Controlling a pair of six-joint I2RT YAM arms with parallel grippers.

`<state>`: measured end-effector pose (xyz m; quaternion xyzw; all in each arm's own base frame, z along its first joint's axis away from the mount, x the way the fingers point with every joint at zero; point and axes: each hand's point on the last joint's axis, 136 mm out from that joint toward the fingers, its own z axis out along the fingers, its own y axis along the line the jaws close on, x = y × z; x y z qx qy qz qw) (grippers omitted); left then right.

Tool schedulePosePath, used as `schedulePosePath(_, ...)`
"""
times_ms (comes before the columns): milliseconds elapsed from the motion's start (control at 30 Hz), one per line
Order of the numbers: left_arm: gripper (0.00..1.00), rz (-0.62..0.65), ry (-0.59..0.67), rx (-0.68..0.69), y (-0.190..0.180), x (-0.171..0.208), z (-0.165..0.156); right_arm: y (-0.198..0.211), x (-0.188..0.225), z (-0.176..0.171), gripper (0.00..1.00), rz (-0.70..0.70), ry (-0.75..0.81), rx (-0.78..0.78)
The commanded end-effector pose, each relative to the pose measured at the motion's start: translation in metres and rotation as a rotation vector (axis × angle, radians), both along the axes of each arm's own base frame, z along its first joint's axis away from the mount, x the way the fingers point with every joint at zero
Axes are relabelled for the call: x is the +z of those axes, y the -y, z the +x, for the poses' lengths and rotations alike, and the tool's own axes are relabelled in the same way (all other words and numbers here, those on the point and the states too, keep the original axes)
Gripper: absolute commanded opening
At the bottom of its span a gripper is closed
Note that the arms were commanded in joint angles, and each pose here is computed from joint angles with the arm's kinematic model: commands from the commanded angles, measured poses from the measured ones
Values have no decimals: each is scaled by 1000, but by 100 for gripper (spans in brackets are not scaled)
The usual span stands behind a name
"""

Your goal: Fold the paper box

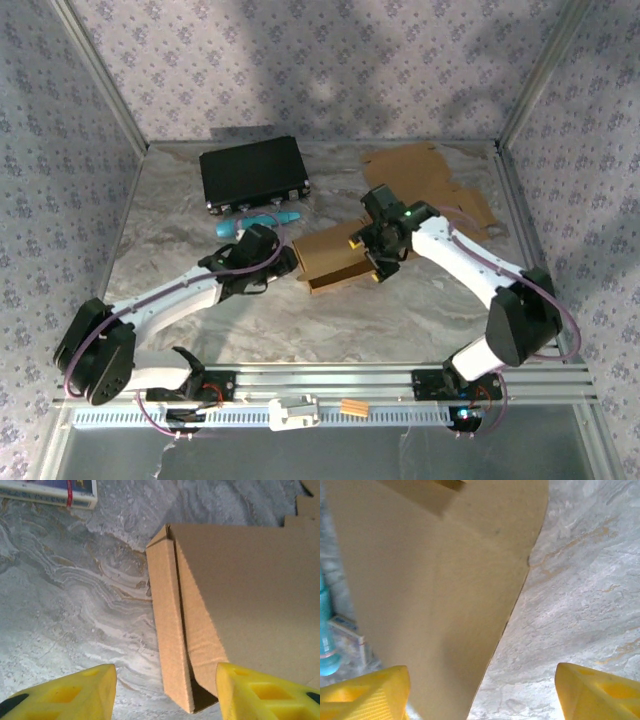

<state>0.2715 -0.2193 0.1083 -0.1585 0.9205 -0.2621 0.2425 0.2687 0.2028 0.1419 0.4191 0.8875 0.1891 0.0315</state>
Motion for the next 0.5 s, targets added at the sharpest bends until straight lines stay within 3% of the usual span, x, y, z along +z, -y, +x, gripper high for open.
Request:
schedulePosePath(0,55,-78,21,-6,11,20,12,31,28,-22,83,-107,37,135)
schedulePosePath(67,55,-96,15,-9,12,22,14,38,46,-19,88,-133,115,213)
schedulePosePath(200,55,-119,-47,-15,8,20,13,70,90,8,85,-351,357,460)
schedulePosePath(267,55,-118,-80,-19,6,17,11,77,91,22,85,-406,419,615)
schedulePosePath(367,56,-132,-122,-33,8,12,9,69,80,43,83,-301,489,794)
schedulePosePath(467,56,-147,-133,-42,14,6,13,60,60,61,79,-168,477,871)
